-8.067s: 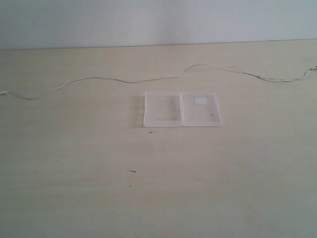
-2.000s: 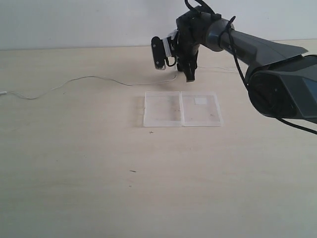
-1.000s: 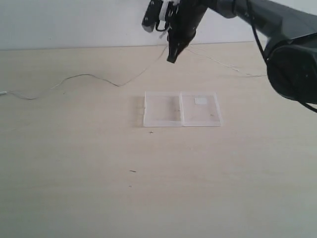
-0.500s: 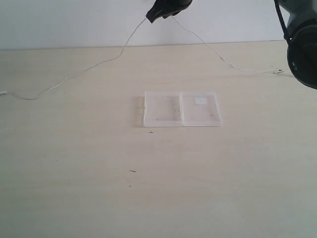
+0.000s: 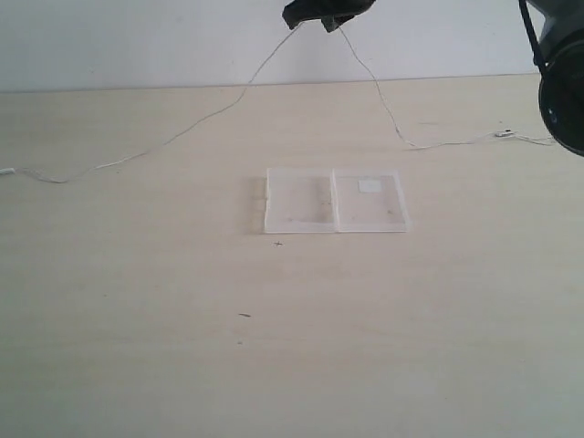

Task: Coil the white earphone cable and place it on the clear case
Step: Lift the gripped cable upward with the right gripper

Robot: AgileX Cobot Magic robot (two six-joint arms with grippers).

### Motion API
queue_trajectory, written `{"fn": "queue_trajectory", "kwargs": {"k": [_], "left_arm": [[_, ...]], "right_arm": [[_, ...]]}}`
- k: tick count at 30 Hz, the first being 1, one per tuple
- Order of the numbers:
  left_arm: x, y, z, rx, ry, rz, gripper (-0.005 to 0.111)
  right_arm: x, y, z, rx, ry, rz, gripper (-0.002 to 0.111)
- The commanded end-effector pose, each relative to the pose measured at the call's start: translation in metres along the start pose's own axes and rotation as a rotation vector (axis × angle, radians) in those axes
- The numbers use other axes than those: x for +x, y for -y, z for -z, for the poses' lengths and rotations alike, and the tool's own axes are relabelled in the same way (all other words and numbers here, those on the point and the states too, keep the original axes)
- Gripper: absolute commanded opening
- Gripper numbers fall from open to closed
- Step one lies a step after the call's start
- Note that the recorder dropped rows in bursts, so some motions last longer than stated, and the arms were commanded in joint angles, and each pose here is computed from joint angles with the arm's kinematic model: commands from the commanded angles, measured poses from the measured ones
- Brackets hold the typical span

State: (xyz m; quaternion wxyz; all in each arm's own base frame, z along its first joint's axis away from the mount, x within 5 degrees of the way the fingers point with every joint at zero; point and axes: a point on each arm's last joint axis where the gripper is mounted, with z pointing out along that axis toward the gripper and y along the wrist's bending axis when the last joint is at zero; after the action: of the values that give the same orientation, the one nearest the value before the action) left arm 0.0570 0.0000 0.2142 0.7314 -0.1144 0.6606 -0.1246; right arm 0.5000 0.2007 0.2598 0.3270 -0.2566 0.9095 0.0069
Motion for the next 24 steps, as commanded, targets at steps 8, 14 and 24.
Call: {"fn": "queue_trajectory", "kwargs": {"k": [8,14,24], "left_arm": [[-0.002,0.001,0.000,0.003,0.012,0.005,0.000],[-0.002,0.001,0.000,0.003,0.012,0.005,0.000],[-0.002,0.001,0.000,0.003,0.012,0.005,0.000]], "right_arm": [[-0.007,0.028,0.029,0.238,0.038,-0.184,0.000],[-0.012,0.027,0.041,0.211,0.098,-0.221,0.000],[0.008,0.018,0.039,0.166,0.272,-0.298,0.000]]}}
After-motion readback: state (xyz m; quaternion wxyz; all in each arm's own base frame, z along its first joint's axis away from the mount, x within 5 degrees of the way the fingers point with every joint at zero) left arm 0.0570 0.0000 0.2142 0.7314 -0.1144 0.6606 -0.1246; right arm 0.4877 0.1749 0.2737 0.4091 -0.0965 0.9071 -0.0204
